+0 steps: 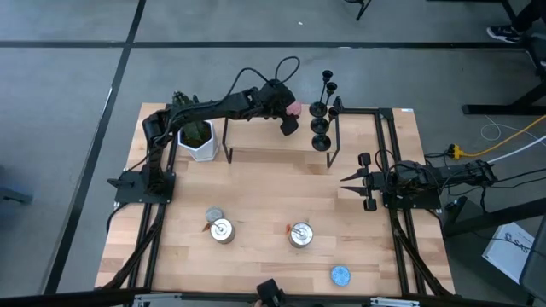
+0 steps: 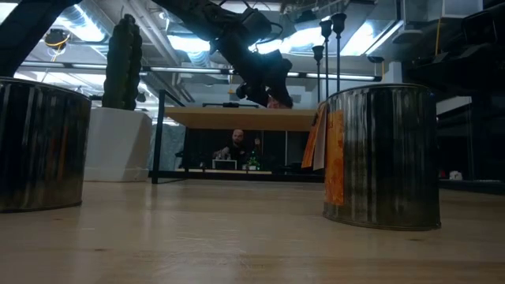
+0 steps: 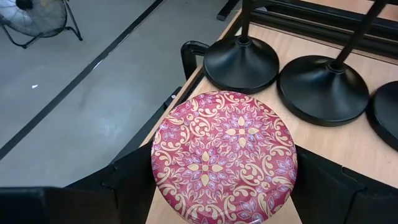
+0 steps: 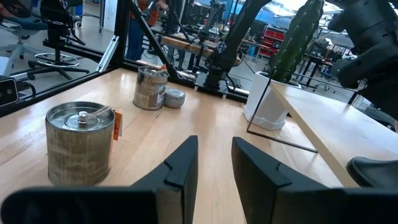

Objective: Pick & Place candle stick holders
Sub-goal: Put the pink scented candle on the shelf

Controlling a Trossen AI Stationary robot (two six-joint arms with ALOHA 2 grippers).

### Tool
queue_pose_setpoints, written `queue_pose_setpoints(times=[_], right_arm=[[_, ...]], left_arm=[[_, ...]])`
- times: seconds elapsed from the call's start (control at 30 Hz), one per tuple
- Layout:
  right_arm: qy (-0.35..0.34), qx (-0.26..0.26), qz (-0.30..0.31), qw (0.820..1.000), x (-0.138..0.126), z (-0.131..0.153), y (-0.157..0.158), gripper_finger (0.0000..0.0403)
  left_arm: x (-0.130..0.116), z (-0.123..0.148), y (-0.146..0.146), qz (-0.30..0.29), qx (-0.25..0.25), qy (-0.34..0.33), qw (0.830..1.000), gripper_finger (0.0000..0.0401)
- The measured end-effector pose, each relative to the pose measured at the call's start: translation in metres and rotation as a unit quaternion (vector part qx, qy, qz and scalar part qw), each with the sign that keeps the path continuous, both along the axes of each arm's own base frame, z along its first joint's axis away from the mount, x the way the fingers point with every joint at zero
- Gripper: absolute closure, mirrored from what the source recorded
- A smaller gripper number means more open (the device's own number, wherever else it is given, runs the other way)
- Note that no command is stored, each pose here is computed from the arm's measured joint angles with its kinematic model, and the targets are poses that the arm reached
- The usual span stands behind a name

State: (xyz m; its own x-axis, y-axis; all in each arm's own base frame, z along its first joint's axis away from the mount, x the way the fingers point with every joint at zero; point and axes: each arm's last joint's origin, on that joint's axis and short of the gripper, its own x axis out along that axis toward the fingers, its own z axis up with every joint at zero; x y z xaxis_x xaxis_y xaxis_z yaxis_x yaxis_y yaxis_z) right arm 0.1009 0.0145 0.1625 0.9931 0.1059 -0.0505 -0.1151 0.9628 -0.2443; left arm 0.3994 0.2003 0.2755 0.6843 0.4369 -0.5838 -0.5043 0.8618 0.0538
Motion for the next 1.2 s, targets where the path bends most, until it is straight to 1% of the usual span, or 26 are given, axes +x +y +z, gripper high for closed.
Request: queue_pose_setpoints(times=[0.43, 0.6, 0.8, 1.2], right_arm=[[0.000, 0.000, 0.000, 1.000, 0.000, 0.000, 0.000, 0.0302], [0.000, 0.000, 0.000, 1.000, 0.000, 0.000, 0.000, 0.0302], [0.000, 0.000, 0.000, 1.000, 0.000, 0.000, 0.000, 0.0302], [0.000, 0.000, 0.000, 1.000, 0.000, 0.000, 0.000, 0.0302]], left_arm=[[0.000, 0.000, 0.000, -0.001, 0.001, 0.001, 1.000, 0.0106], [0.002, -0.010, 0.001, -0.001, -0.006, 0.015, 1.000, 0.0106], [0.008, -0.019, 0.004, -0.001, -0.002, 0.015, 1.000, 0.0101], [0.008, -0.019, 0.004, -0.001, -0.003, 0.018, 1.000, 0.0098]])
